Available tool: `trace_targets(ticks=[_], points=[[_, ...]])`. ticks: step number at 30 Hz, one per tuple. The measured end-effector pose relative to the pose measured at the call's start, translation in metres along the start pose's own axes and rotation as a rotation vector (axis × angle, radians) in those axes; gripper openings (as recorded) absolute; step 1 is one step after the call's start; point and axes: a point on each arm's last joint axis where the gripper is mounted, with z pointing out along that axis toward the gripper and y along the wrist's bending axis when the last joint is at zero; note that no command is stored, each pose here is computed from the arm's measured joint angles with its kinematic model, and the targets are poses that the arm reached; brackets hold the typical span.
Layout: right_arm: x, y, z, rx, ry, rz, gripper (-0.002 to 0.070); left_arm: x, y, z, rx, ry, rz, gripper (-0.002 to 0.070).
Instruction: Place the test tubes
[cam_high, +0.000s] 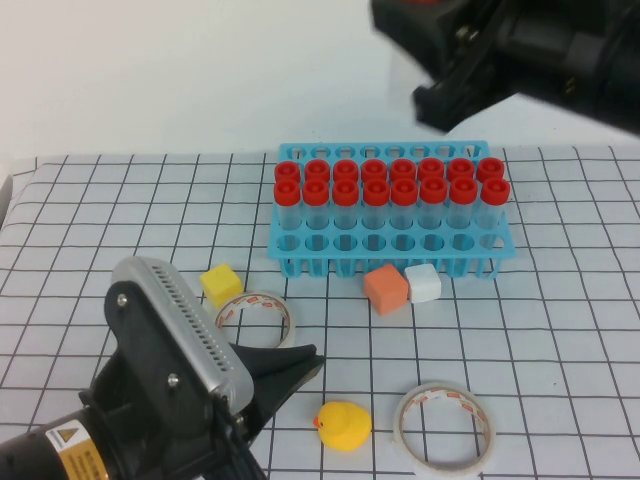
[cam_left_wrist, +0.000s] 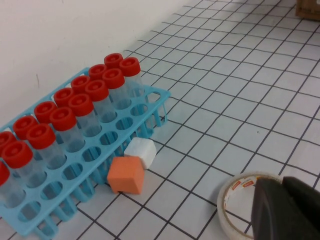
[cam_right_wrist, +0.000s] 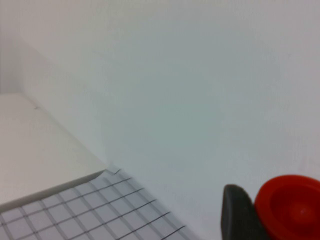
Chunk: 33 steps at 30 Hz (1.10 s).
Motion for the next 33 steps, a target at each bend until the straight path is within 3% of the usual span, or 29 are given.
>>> trace_targets(ticks=[8,16,18,25,33], points=[[-0.022,-0.007,-0.030,0.097,-0.054,0.074,0.0280,-0.002,-0.003,0.000,0.030,-0.018,0.022,-0.0001],[0.010,0.001,-0.042,0.092,0.033,0.096,0.0280,-0.006,-0.007,-0.001,0.077,-0.065,0.073,-0.0001],[0.019,0.003,-0.046,0.091,0.057,0.099,0.0280,-0.007,-0.004,-0.006,0.039,-0.057,0.073,-0.0001],[0.025,0.007,-0.063,0.094,0.062,0.104,0.0280,-0.014,0.016,-0.069,-0.238,-0.093,-0.009,-0.0001],[0.027,0.010,-0.066,0.068,0.054,0.173,0.0280,0.024,0.016,-0.144,-0.382,-0.225,-0.173,-0.0001]])
